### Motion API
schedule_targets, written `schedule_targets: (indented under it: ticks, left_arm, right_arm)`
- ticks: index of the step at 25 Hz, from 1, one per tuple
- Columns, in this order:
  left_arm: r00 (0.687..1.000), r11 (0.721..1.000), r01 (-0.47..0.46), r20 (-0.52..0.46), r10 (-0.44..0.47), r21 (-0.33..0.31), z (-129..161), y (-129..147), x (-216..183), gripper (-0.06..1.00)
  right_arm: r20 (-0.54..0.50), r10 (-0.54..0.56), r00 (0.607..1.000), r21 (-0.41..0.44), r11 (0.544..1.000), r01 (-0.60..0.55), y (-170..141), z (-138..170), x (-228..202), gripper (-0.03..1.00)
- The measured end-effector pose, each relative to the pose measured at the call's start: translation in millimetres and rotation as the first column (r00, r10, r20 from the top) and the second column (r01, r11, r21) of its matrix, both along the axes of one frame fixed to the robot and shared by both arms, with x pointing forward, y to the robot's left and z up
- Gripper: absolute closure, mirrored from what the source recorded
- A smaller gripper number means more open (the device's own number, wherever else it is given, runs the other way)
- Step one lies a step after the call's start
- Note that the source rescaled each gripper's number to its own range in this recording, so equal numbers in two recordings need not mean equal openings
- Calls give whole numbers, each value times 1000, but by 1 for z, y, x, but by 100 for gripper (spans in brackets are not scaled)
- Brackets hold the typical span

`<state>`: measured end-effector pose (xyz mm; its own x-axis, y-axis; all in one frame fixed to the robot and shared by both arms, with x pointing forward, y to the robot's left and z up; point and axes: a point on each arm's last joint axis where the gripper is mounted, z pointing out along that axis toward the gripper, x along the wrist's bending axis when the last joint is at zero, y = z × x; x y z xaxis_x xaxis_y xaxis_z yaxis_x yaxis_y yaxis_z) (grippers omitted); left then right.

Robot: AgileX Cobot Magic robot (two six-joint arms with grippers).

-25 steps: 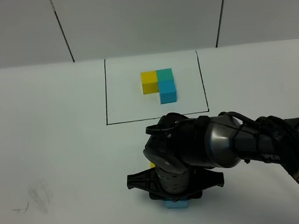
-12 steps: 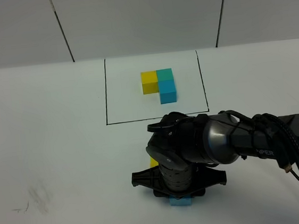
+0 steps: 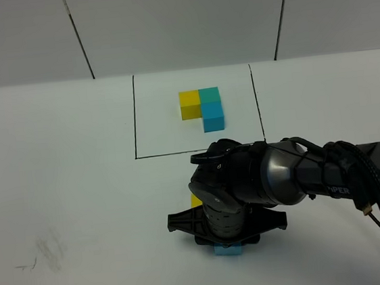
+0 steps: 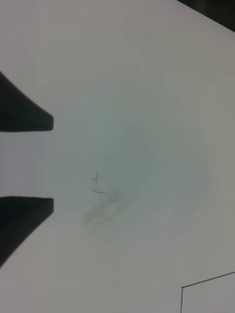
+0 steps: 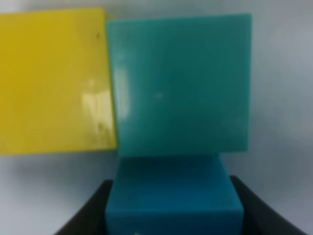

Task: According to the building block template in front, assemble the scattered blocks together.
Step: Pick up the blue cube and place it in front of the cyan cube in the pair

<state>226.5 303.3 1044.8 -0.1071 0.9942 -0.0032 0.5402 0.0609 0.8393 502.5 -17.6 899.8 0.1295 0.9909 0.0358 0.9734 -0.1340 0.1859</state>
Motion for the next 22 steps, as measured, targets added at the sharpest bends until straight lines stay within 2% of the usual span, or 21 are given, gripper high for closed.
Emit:
schedule_targets:
  ticks: [13,22]
  left_arm:
    - [1000,1000,0,0,0,0,0,0,0,94]
    - [1000,1000,0,0,0,0,0,0,0,94]
  right_arm:
    - [0,8,1000,-6,1000,-8,1,-6,9,77]
    - [-49,8,999,-62,998,-11,9,-8,17,77]
